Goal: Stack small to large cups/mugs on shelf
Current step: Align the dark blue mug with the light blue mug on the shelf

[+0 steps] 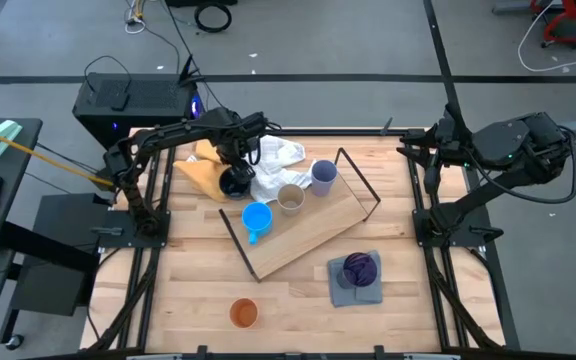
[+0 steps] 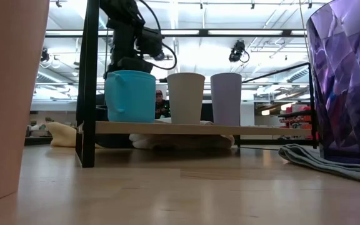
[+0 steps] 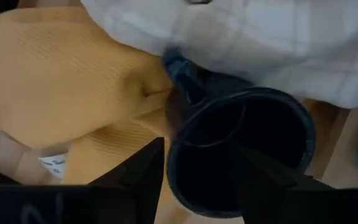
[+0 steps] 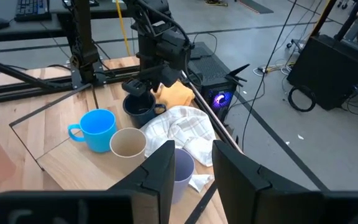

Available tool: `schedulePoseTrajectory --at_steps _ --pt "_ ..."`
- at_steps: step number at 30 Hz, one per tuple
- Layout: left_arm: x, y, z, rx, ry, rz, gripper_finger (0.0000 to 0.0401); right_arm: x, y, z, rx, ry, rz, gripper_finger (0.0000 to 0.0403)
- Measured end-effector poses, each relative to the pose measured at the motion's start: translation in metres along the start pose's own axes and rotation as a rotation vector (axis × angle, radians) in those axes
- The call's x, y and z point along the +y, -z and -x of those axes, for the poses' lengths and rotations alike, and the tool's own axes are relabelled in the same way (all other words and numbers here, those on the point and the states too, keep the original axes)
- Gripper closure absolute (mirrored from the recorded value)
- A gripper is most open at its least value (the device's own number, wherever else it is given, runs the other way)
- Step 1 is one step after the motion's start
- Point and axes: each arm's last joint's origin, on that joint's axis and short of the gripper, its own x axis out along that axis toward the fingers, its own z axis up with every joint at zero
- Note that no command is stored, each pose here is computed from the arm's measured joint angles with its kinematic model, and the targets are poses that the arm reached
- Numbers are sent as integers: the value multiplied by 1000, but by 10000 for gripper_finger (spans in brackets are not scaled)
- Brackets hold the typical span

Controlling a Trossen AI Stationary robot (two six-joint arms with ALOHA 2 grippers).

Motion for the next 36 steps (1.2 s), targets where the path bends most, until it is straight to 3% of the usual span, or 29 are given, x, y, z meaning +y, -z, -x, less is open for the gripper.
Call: schedulePoseTrajectory --at_steps 10,21,31,36 --pt "20 0 -2 14 22 13 227 0 0 0 0 0 -4 289" --pt "15 0 -5 27 60 -132 224 0 0 0 -1 0 -8 289" --pt "15 15 -46 163 1 -151 229 0 0 0 -1 0 -31 289" --pt "16 17 -49 168 -23 -141 271 0 0 0 0 0 -31 289"
